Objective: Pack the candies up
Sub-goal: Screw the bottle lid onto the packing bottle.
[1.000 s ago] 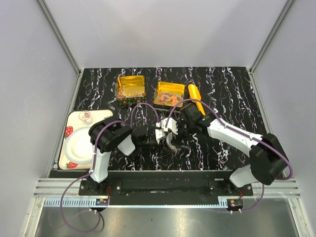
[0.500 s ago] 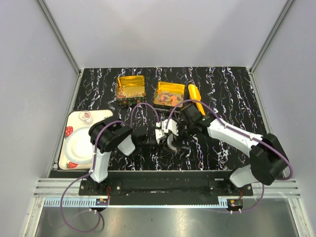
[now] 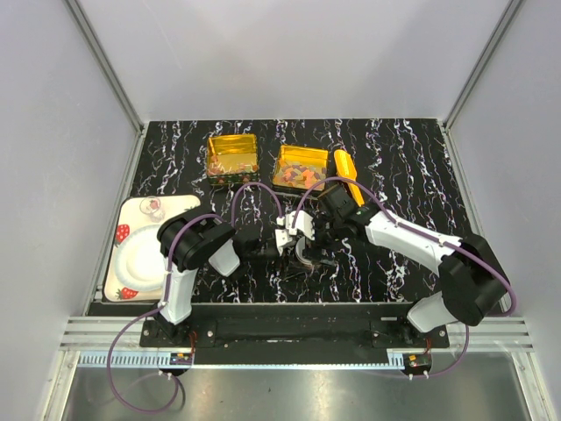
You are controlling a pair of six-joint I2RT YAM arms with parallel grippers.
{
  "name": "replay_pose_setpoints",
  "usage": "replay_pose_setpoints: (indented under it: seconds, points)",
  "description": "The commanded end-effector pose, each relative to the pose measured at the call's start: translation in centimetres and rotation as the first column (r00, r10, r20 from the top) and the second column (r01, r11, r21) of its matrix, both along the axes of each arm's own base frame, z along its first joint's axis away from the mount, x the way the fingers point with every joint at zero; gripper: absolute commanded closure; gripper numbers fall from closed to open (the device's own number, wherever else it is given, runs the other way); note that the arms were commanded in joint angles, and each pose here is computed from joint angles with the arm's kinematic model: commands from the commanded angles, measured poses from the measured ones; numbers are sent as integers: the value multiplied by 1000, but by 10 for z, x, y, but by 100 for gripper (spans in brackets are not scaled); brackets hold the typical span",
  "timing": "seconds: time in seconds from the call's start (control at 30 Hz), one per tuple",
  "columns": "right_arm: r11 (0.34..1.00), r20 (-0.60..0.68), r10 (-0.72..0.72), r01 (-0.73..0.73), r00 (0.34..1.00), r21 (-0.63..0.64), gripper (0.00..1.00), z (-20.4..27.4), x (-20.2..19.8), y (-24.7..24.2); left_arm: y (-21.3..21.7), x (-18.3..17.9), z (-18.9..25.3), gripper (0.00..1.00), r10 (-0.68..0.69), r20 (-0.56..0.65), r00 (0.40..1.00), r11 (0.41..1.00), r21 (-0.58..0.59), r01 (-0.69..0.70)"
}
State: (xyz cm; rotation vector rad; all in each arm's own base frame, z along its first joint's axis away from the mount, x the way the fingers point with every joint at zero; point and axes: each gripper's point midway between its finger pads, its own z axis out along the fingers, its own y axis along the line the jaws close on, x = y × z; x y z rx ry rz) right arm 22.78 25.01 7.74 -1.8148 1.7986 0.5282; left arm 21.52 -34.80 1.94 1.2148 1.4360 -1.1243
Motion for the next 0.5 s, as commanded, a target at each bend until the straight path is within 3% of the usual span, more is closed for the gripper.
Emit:
replay_pose_setpoints:
  seconds: [0.0,0.17,0.23,0.47]
  points:
    - [1000,21,-15,15,1000,-9,8,-3,5,2,-14,14,66,36,21,244,970,975,-220,34]
    - [998,13,-58,58,998,6,6,4,11,6,-14,15,65,36,22,241,970,975,-219,32]
    - [995,15,-94,93,995,19,0,11,16,10,-14,15,65,36,25,241,970,975,-219,29]
    - [996,37,-78,77,996,47,0,36,10,7,-14,15,65,36,25,241,970,975,-218,29]
